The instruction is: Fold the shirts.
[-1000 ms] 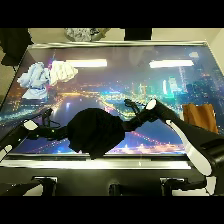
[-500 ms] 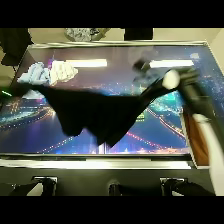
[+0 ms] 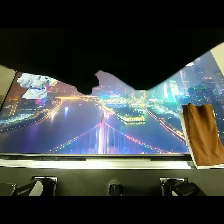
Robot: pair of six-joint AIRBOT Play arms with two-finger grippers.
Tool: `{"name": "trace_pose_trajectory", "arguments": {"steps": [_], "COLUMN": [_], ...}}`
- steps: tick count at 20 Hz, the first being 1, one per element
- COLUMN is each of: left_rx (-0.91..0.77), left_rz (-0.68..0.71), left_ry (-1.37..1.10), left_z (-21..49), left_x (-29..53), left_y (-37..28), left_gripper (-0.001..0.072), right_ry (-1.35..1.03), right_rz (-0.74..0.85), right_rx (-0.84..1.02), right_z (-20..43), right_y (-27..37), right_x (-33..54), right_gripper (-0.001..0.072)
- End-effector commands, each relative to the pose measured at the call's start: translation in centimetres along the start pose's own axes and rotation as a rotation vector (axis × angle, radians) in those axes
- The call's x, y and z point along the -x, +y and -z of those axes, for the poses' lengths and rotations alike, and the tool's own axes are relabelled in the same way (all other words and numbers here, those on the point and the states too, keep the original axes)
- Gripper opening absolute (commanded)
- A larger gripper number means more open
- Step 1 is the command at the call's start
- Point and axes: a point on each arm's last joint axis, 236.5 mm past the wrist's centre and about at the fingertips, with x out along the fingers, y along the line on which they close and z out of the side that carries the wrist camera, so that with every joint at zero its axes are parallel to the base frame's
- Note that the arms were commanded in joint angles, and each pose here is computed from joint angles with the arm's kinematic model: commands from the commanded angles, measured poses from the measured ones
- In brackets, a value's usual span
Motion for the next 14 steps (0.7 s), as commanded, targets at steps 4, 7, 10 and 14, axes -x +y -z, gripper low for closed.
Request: {"name": "trace_pose_trajectory", "arguments": {"steps": [4,7,10,14], "left_rx": [-0.038,-0.019,0.062,0.187], "left_rz": [0.061,0.054,0.031,-0.004], "left_ry": [-0.187,-0.067,0.273,0.695], "left_z": [-6.6,-3.6,6.3,24.6], "left_x": [5.3,2.7,-3.9,-11.8], "left_y": [-4.4,-3.1,1.4,8.8], "left_gripper": [0.0029,0.0029,0.0029,0.003], "right_ry": [-0.032,0.134,0.452,0.686], "right_rz": [0.049,-0.054,-0.302,-0.511], "right_rx": [-0.08,-0.029,0.096,0.232], "right_z": [0.7,3.6,9.6,17.9], "right_y": [-2.8,0.5,8.8,20.3], "right_x": [5.7,2.8,-3.6,-16.2], "right_gripper": [0.004,0.0041,0.0041,0.0042]}}
